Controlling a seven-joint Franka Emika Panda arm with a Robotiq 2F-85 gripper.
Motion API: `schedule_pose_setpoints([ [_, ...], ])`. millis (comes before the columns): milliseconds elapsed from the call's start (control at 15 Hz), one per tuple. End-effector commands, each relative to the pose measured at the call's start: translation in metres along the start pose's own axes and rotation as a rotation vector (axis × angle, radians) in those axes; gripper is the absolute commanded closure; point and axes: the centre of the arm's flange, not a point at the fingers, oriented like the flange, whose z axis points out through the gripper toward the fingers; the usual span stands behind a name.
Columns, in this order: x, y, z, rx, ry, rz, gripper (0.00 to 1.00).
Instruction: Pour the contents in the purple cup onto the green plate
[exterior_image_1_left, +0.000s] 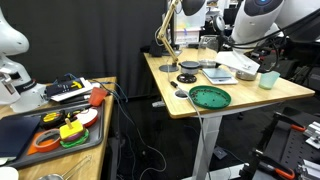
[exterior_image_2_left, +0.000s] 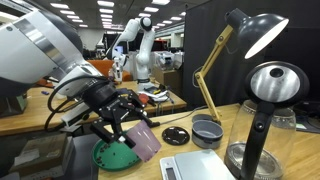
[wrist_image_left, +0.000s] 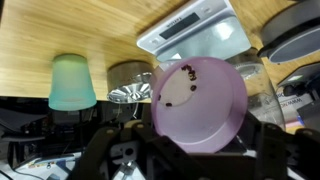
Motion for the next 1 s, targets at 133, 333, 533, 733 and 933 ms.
schedule_pose_setpoints([
  [133, -0.039, 0.026, 0.051, 0.103, -0.142, 0.035, 0.46],
  [333, -0.036, 0.026, 0.053, 0.170, -0.217, 0.040, 0.46],
  [533, -0.031, 0.030, 0.059, 0.183, -0.323, 0.104, 0.46],
  [733, -0.020, 0.034, 0.067, 0.167, -0.427, 0.174, 0.46],
  [933, -0.011, 0.044, 0.079, 0.149, -0.524, 0.252, 0.46],
])
